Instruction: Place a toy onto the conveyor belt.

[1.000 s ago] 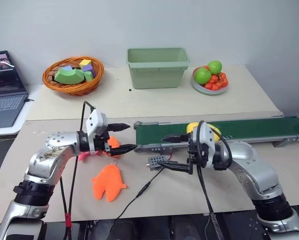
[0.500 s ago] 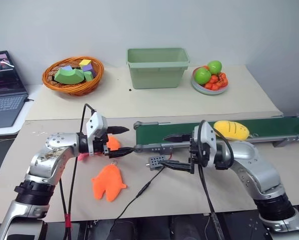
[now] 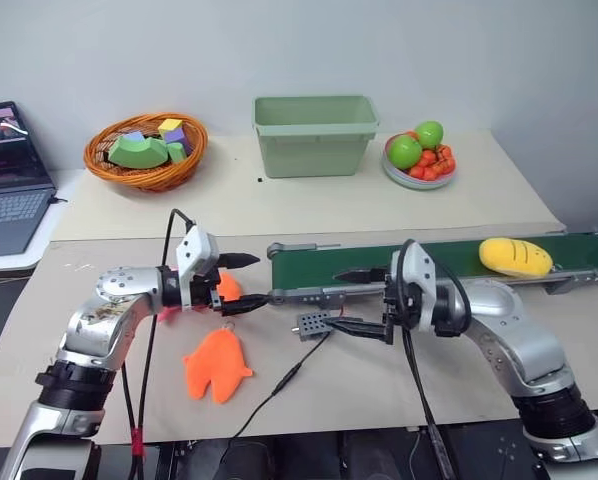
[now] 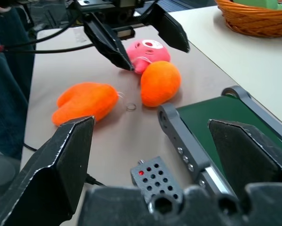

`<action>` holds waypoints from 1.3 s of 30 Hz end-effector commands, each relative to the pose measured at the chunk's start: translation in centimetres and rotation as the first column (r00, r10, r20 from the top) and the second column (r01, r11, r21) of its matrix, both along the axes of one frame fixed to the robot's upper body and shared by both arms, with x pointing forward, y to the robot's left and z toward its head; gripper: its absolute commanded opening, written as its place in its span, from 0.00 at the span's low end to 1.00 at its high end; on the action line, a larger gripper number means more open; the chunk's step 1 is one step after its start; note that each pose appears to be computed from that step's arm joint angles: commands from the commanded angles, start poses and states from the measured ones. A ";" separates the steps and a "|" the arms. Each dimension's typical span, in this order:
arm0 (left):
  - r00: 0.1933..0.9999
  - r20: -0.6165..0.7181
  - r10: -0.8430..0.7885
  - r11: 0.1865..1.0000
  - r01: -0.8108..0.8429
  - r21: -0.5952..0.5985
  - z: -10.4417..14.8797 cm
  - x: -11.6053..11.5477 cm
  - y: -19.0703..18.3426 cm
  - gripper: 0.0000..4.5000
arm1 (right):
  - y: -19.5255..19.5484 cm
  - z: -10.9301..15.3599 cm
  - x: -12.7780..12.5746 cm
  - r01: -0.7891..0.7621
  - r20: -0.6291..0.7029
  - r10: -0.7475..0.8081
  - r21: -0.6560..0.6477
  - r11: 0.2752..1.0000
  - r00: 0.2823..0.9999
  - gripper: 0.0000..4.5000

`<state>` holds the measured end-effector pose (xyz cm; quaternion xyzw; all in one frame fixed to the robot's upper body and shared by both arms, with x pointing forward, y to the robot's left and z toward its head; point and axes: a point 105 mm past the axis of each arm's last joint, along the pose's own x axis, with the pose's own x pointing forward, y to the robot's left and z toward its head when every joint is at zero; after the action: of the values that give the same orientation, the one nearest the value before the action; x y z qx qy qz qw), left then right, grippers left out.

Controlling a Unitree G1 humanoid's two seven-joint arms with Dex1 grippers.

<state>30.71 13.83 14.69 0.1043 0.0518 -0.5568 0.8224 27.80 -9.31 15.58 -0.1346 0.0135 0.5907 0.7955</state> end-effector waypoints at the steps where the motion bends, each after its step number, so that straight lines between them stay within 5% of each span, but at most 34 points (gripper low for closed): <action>1: 0.997 0.081 0.009 1.000 -0.008 -0.014 1.7 0.1 0.2 0.99 | -0.3 1.5 0.6 0.013 0.072 -0.014 0.021 1.000 0.997 1.00; 39: 0.998 0.070 0.000 1.000 0.002 -0.028 1.8 -0.3 0.2 0.99 | -0.3 1.1 0.0 -0.022 0.059 0.021 0.020 1.000 0.998 1.00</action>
<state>30.75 14.22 15.27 0.1042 0.0406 -0.5487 0.8285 28.04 -9.59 15.32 -0.1347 0.0151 0.5950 0.7922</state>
